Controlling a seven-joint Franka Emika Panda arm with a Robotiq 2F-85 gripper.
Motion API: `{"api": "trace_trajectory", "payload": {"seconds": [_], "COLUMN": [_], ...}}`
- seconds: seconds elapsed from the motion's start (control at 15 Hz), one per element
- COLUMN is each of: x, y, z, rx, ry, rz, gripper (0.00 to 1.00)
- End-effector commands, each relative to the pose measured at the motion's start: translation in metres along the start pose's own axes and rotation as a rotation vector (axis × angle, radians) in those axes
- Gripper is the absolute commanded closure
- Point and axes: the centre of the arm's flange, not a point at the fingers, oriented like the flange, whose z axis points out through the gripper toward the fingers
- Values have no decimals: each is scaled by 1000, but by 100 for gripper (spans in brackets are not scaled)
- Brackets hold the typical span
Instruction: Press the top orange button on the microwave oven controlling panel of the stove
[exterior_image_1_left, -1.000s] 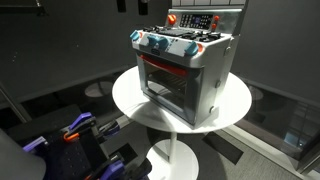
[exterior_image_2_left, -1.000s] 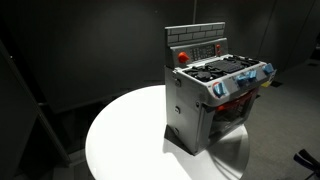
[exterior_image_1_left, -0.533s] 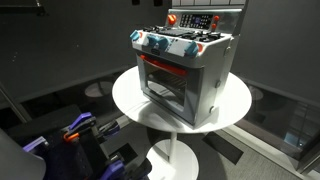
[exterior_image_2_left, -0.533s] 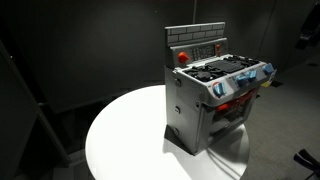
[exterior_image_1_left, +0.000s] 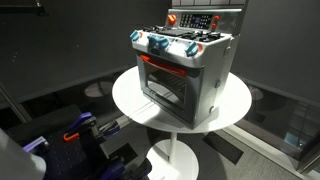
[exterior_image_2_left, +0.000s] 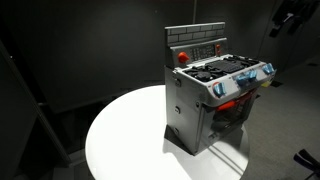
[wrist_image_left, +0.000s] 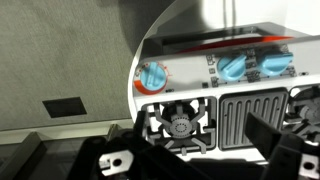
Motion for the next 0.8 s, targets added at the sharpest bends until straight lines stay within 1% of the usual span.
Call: {"api": "trace_trajectory", "payload": {"seconds": [0.0, 0.27, 0.47, 0.73], "x": [46, 80, 104, 129], "y": [0, -4, -9, -18], "z": [8, 26, 37, 45], "rx": [-60, -96, -103, -106], "ry": [44, 91, 127, 145], "rz": [82, 162, 208, 244], "gripper": [0, 0, 0, 0]}}
